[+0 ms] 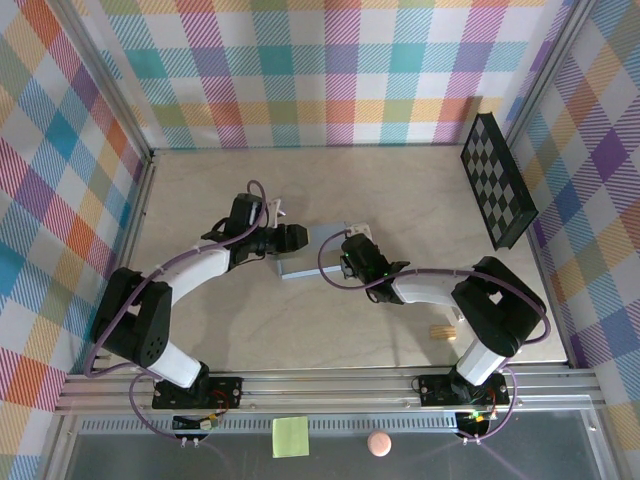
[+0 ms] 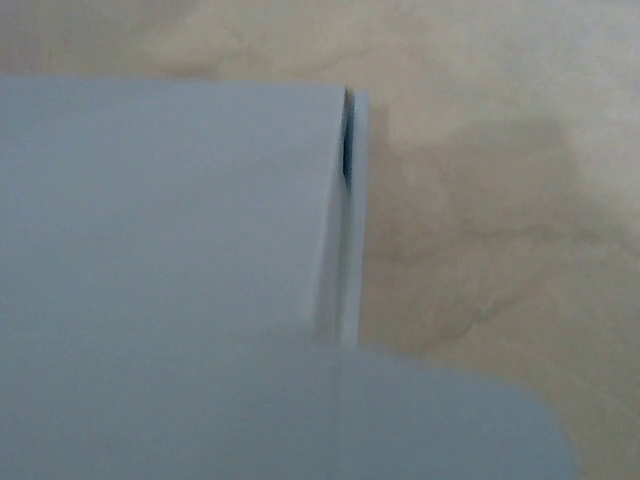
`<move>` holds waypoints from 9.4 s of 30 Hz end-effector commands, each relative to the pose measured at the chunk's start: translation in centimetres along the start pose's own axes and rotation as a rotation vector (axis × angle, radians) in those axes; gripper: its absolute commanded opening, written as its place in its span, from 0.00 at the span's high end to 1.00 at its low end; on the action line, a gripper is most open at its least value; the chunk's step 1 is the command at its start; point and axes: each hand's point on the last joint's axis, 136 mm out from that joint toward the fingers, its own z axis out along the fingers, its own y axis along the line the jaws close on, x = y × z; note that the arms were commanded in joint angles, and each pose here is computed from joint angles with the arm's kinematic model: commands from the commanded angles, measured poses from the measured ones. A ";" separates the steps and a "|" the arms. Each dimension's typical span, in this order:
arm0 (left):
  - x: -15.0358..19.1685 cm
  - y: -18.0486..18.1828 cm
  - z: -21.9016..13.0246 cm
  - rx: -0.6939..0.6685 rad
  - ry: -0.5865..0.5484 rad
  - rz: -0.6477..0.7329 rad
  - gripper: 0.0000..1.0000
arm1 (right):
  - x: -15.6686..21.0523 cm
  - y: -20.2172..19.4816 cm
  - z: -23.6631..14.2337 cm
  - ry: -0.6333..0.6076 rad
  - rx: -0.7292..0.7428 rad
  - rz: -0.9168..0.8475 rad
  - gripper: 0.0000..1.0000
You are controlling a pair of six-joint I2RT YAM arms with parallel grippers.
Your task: Fold the paper box
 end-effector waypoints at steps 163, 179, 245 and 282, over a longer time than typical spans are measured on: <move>8.4 6.0 4.6 -0.343 0.543 0.514 0.80 | 1.5 7.2 -12.7 0.105 -0.693 -0.578 0.28; 8.3 6.7 5.0 -0.371 0.557 0.520 0.86 | 6.1 11.5 -8.4 0.080 -0.706 -1.203 0.13; -5.6 1.5 -8.2 -0.202 -0.223 0.192 0.72 | -5.0 9.6 -9.5 0.123 -0.763 -1.140 0.72; 1.3 0.9 -8.3 -0.040 -0.062 0.049 0.64 | -7.5 6.4 -7.3 0.299 -0.808 -0.942 0.40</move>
